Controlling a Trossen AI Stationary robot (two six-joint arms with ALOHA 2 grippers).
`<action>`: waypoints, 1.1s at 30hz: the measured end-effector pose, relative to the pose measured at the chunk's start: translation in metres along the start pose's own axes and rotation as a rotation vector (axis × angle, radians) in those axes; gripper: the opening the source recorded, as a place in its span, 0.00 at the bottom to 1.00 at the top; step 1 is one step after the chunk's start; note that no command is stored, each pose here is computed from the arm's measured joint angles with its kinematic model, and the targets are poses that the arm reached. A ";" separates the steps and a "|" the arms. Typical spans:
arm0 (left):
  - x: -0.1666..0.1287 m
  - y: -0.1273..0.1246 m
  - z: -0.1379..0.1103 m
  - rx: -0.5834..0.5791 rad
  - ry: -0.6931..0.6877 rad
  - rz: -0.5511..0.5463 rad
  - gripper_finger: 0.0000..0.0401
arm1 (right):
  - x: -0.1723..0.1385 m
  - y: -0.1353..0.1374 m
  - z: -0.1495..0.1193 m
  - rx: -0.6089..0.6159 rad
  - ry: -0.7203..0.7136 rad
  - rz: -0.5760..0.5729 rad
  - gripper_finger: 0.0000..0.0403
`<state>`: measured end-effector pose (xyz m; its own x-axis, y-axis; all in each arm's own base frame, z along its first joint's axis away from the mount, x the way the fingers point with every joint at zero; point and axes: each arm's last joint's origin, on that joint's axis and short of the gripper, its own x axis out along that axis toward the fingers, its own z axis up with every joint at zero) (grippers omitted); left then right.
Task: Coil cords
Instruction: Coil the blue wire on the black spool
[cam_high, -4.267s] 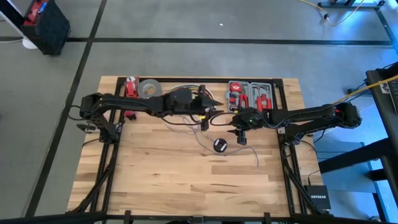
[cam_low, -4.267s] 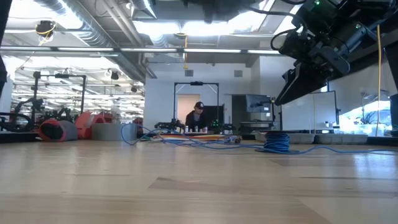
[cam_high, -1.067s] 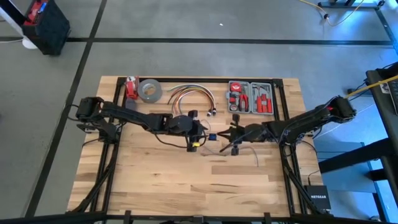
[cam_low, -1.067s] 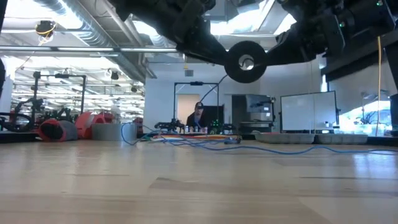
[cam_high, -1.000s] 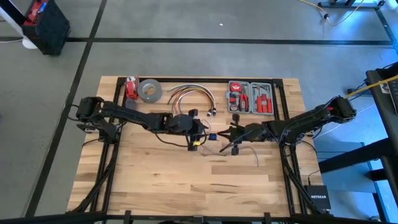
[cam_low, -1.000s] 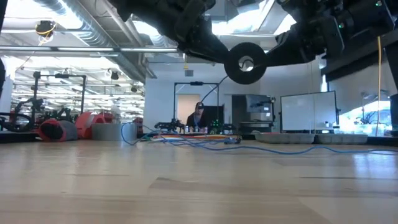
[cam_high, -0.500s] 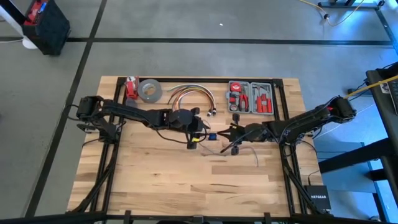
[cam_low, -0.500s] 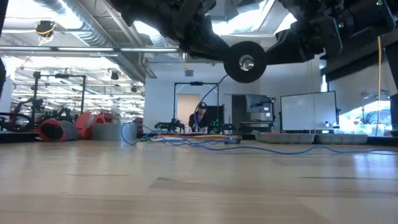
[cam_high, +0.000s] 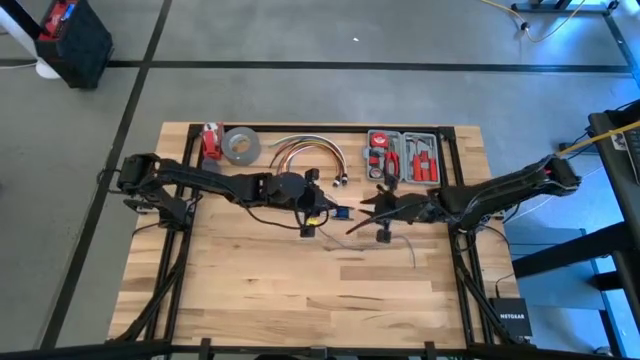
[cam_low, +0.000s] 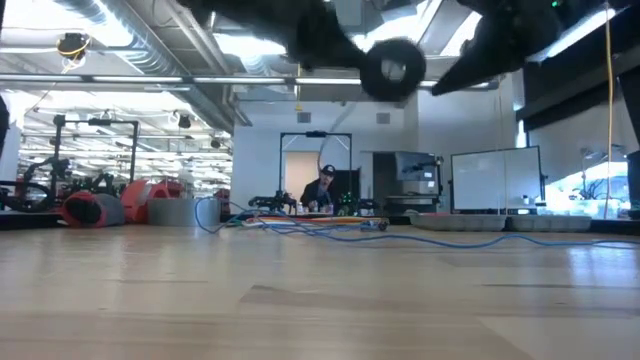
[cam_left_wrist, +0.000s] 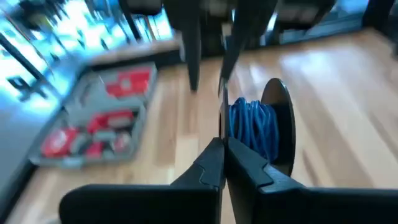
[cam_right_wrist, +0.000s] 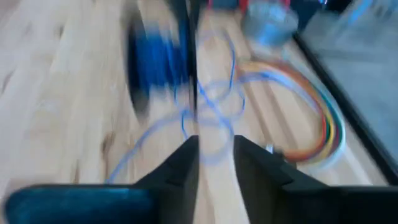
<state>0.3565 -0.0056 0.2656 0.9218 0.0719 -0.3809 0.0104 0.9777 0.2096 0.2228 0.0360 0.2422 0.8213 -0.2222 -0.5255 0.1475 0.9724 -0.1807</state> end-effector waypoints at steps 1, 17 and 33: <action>-0.004 -0.002 0.005 0.000 -0.018 0.025 0.01 | -0.005 -0.002 0.001 0.007 0.031 0.005 0.30; -0.022 -0.005 0.034 -0.112 -0.467 0.454 0.00 | 0.040 0.013 -0.023 0.039 -0.561 -0.118 0.42; -0.023 -0.011 0.028 -0.092 -0.479 0.445 0.00 | 0.099 0.028 0.008 0.012 -0.557 -0.316 0.42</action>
<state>0.3461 -0.0240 0.2976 0.9013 0.3978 0.1717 -0.4247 0.8896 0.1683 0.3131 0.0422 0.1916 0.8998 -0.4316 0.0633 0.4333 0.8674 -0.2448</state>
